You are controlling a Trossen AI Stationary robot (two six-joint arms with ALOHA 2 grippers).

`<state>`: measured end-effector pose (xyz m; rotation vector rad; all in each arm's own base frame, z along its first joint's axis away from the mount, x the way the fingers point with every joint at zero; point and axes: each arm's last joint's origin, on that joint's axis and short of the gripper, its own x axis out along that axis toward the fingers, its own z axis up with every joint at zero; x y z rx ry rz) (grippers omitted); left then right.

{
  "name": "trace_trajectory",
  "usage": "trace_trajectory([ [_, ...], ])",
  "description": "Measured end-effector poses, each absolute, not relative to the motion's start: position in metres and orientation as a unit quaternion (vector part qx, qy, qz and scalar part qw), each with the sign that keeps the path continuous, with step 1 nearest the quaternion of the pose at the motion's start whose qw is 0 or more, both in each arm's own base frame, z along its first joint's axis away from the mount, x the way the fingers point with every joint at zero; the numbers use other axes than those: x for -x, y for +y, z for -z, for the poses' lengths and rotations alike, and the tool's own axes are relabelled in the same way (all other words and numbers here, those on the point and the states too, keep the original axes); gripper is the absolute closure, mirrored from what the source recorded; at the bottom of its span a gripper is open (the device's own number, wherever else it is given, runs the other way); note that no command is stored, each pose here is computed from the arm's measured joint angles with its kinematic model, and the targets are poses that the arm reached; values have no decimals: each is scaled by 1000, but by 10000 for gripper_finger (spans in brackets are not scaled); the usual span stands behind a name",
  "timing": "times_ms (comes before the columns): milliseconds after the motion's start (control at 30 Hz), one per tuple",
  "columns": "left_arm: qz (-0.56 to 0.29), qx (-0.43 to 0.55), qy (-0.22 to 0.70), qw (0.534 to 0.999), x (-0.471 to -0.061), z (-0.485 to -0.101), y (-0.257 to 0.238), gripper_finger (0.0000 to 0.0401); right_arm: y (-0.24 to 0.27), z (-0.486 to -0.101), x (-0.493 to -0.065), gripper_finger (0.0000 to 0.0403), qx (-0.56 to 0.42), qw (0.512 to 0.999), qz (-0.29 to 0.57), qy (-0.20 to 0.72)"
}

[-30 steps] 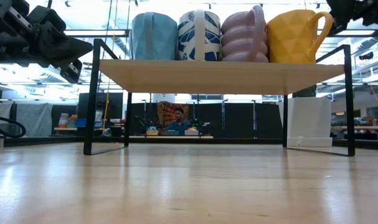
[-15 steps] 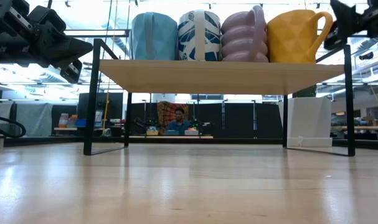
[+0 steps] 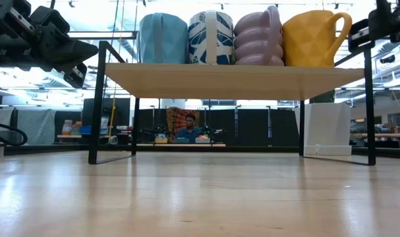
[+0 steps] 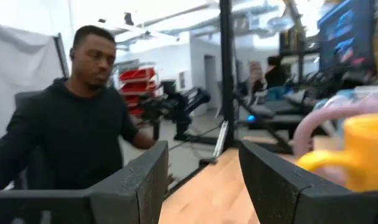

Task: Place coffee mugs
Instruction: Return to Home Position

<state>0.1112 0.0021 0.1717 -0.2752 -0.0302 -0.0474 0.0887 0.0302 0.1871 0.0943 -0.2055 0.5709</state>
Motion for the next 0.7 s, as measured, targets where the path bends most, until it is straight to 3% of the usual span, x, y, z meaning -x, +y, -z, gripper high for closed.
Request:
trace_trajectory([
  [333, 23, 137, -15, 990, -111, -172, 2, 388, 27, -176, -93, 199, -43, 975, -213, -48],
  [700, 23, 137, -15, 990, -111, -172, 2, 388, 29, -175, -92, 199, -92, 965, -244, -27],
])
